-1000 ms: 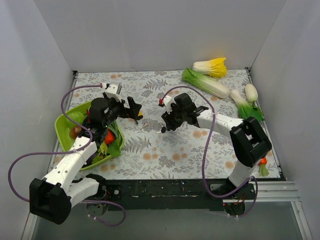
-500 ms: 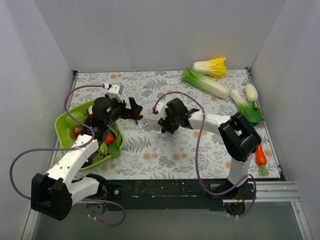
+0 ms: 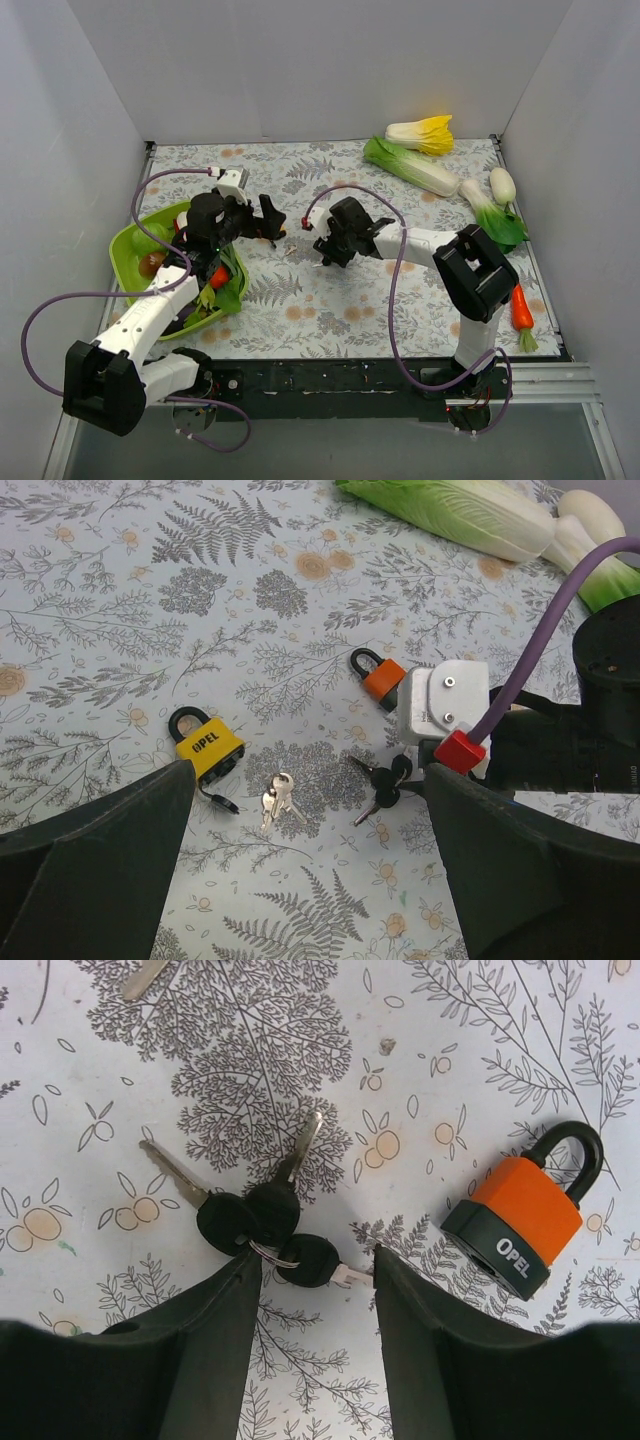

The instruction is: Unlock with the key

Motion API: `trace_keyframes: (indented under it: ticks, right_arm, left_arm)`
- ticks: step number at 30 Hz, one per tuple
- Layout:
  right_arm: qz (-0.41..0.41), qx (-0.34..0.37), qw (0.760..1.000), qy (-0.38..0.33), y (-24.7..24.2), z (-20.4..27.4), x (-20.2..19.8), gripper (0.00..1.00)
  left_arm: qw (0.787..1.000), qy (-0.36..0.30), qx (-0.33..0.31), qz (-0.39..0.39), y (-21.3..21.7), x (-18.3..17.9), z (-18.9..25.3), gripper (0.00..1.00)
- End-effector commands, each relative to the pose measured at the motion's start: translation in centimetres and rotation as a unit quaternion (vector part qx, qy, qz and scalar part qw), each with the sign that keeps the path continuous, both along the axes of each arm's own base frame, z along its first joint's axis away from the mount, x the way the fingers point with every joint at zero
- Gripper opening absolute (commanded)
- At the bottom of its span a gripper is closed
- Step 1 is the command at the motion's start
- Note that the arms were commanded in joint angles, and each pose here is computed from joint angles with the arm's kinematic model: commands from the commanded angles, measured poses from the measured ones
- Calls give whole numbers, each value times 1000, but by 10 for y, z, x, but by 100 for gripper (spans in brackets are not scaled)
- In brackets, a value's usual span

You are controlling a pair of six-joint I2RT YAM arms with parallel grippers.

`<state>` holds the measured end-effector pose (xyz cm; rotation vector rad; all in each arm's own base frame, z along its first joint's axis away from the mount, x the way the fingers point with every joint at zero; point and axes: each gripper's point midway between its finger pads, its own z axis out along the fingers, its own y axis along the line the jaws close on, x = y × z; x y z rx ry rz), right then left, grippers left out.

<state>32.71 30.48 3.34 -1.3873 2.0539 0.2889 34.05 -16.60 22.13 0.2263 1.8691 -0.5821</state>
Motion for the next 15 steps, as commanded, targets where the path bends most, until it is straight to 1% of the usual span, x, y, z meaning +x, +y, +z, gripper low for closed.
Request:
trace_keyframes:
  ticks: [1, 3, 4, 5, 7, 8, 11, 14, 15]
  right_arm:
    - [25, 17, 999, -26, 20, 12, 7, 56]
    - [32, 19, 999, -28, 24, 12, 5, 54]
    - [36, 23, 999, -27, 27, 14, 5, 51]
    - [42, 27, 999, -18, 30, 12, 1, 40]
    - [41, 34, 999, -9, 34, 13, 1, 30]
    - [43, 37, 998, -5, 36, 14, -1, 21]
    - [40, 59, 997, 2, 40, 21, -5, 8]
    - [29, 89, 996, 0, 42, 35, -8, 1]
    - [27, 100, 995, -6, 44, 42, -7, 1]
  left_arm:
    - [1000, -11, 0, 1, 1, 2, 15, 98]
    - [1000, -12, 1, 2, 2, 2, 16, 98]
    - [1000, -11, 1, 2, 1, 2, 16, 98]
    - [1000, -10, 2, 2, 2, 2, 15, 98]
    - [1000, -10, 3, 2, 2, 2, 14, 98]
    - [1000, -11, 3, 4, 2, 2, 15, 98]
    - [1000, -10, 5, 5, 3, 2, 14, 98]
    - [1000, -6, 7, 2, 2, 2, 9, 98]
    - [1000, -4, 7, 1, 1, 3, 8, 98]
